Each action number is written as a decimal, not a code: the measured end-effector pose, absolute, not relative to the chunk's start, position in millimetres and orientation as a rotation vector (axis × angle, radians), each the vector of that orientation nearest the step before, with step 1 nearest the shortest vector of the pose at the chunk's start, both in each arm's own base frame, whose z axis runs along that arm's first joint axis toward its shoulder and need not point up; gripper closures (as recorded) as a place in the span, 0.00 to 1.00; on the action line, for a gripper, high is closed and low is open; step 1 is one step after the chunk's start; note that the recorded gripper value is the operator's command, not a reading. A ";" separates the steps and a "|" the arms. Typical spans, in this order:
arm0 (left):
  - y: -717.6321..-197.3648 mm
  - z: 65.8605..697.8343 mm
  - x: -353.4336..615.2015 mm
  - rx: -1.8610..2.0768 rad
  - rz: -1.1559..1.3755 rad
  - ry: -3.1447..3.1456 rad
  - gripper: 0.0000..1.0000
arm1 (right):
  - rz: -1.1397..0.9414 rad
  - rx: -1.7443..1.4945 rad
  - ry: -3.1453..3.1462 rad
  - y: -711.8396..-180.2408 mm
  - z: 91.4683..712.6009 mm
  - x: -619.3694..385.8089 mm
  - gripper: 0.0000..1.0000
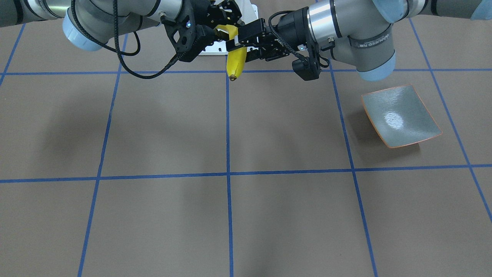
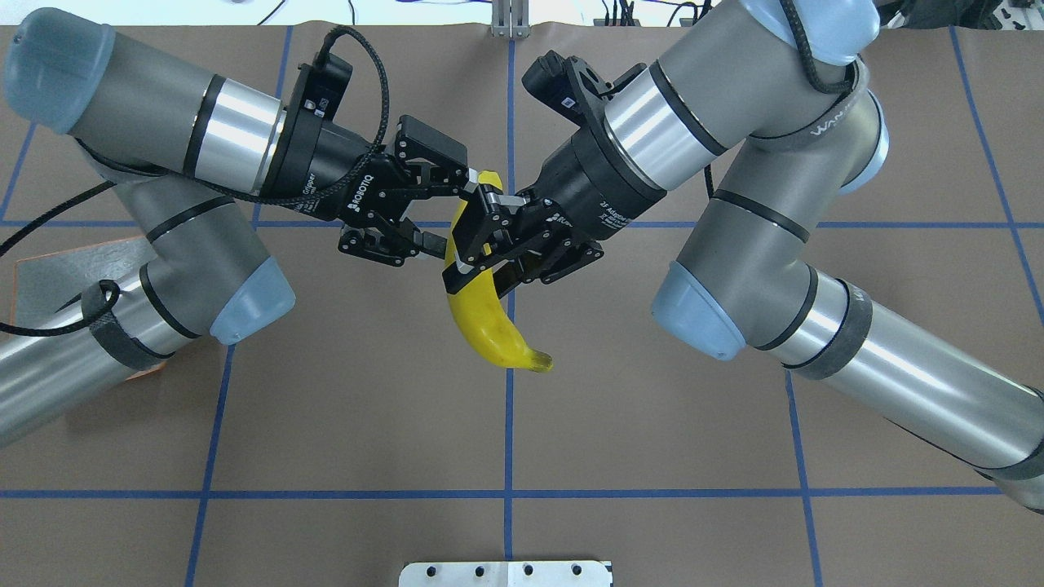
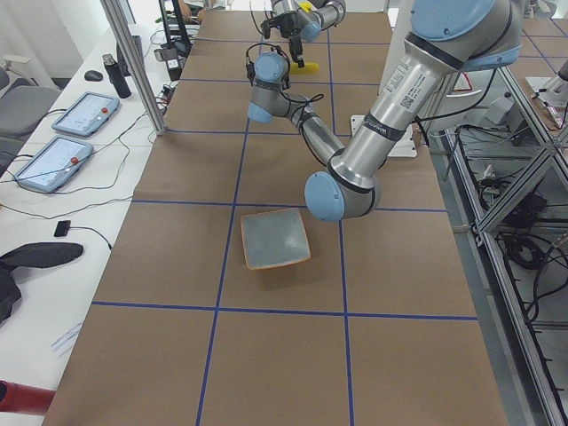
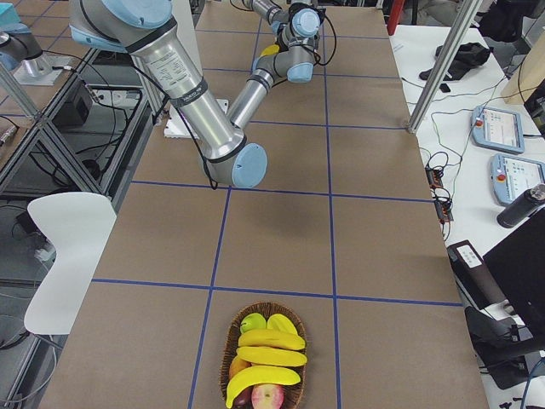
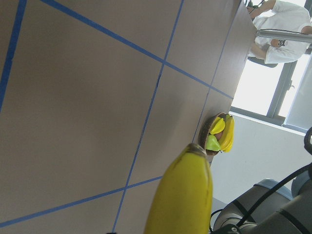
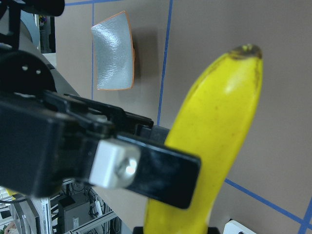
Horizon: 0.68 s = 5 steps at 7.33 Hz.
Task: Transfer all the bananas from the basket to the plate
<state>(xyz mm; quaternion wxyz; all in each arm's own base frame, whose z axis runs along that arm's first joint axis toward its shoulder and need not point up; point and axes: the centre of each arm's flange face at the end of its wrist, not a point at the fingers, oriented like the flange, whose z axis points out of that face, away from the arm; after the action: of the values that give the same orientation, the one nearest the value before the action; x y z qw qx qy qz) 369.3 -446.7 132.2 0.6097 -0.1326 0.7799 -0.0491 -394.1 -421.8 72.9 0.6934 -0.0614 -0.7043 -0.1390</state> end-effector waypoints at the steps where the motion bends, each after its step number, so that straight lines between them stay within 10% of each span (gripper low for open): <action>1: -443.6 131.6 372.2 -0.303 -0.111 1.812 0.24 | -0.313 -0.132 -1.579 -421.7 73.3 -393.3 1.00; 3: -441.6 131.2 373.5 -0.298 -0.107 1.823 0.30 | -0.319 -0.124 -1.590 -421.2 74.7 -391.4 1.00; 5: -440.5 130.9 372.9 -0.294 -0.100 1.831 0.60 | -0.321 -0.120 -1.594 -421.0 74.6 -390.5 1.00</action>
<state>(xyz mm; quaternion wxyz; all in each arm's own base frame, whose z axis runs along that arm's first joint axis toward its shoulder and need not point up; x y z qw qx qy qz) 372.9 -440.5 130.9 0.5991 -0.1268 0.7894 -0.0432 -390.5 -421.0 74.6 0.6858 -0.0538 -0.7116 -0.1432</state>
